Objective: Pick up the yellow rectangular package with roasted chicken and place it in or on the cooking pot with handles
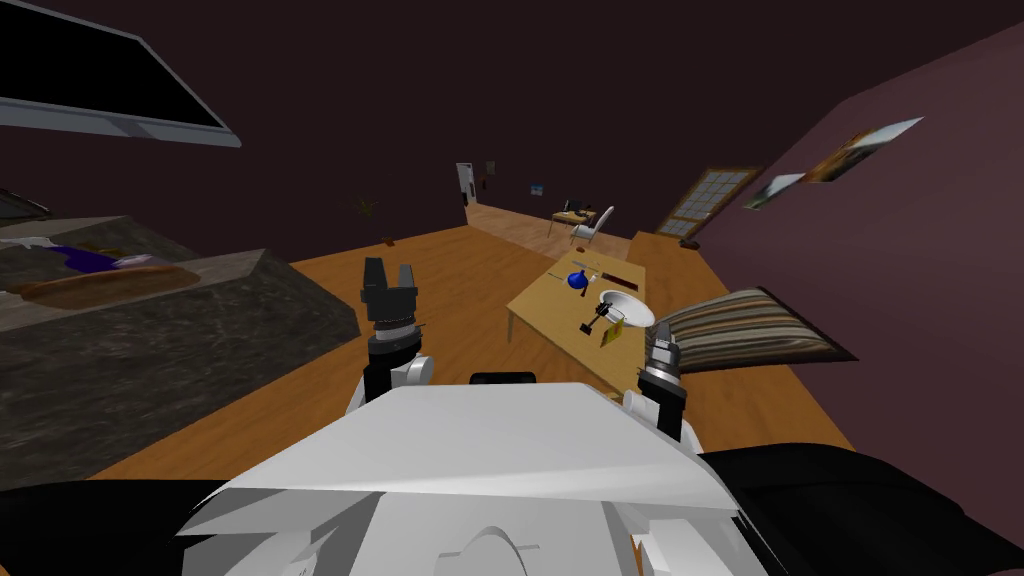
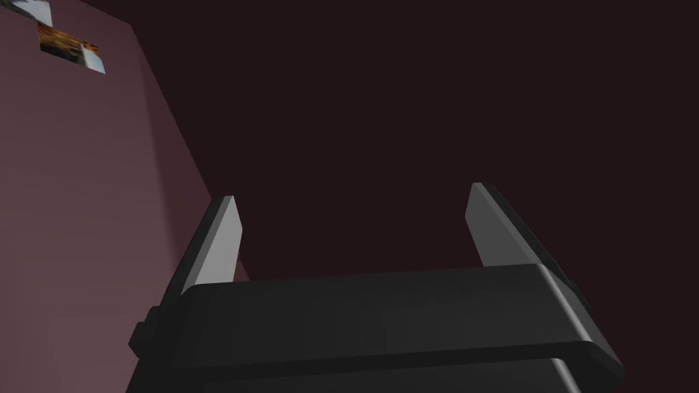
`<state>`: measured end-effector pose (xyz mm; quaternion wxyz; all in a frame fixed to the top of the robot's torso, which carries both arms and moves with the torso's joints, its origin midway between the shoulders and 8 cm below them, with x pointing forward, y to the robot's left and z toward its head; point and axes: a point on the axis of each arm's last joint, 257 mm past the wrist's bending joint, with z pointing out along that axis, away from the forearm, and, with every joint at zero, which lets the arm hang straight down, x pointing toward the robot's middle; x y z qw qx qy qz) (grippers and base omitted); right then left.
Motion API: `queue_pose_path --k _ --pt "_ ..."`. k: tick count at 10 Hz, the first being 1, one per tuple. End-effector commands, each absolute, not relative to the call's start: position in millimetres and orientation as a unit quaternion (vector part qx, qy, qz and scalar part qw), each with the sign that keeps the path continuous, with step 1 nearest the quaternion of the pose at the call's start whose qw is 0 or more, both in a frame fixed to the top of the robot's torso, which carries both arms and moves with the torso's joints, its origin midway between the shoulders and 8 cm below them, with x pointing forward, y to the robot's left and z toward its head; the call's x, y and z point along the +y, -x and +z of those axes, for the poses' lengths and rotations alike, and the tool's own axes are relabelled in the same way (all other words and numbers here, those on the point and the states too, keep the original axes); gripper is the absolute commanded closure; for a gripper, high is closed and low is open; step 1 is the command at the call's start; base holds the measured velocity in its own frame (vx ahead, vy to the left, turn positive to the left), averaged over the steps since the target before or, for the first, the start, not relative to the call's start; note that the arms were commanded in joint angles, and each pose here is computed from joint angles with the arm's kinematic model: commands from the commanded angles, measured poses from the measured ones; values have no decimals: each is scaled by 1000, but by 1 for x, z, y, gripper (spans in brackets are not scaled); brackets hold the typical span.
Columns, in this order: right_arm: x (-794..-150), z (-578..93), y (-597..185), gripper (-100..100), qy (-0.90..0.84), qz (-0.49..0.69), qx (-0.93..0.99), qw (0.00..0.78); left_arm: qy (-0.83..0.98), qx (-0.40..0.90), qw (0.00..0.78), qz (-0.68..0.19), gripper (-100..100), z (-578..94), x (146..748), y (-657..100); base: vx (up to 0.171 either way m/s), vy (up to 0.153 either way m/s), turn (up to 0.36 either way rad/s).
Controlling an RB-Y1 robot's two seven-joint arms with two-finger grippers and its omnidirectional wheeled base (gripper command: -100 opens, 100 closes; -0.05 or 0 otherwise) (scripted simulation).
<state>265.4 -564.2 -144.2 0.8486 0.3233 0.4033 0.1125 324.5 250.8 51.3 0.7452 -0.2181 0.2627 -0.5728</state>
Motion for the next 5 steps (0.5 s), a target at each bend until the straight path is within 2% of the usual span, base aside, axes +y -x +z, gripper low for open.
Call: queue_pose_path --k 1,2,3,5 --pt "-575 -156 -258 -100 -328 88 411 846 218 263 745 -573 0 51 251 -325 23 37 115" --pt "-589 -157 -246 -100 -322 51 414 850 218 263 745 -573 0 51 251 -325 37 47 165" --pt "-604 -169 -232 -100 -327 19 421 846 218 263 745 -573 0 51 251 -325 60 60 330" --pt "-622 -186 -212 -100 -332 -29 435 836 218 263 745 -573 0 51 251 -324 37 23 161"
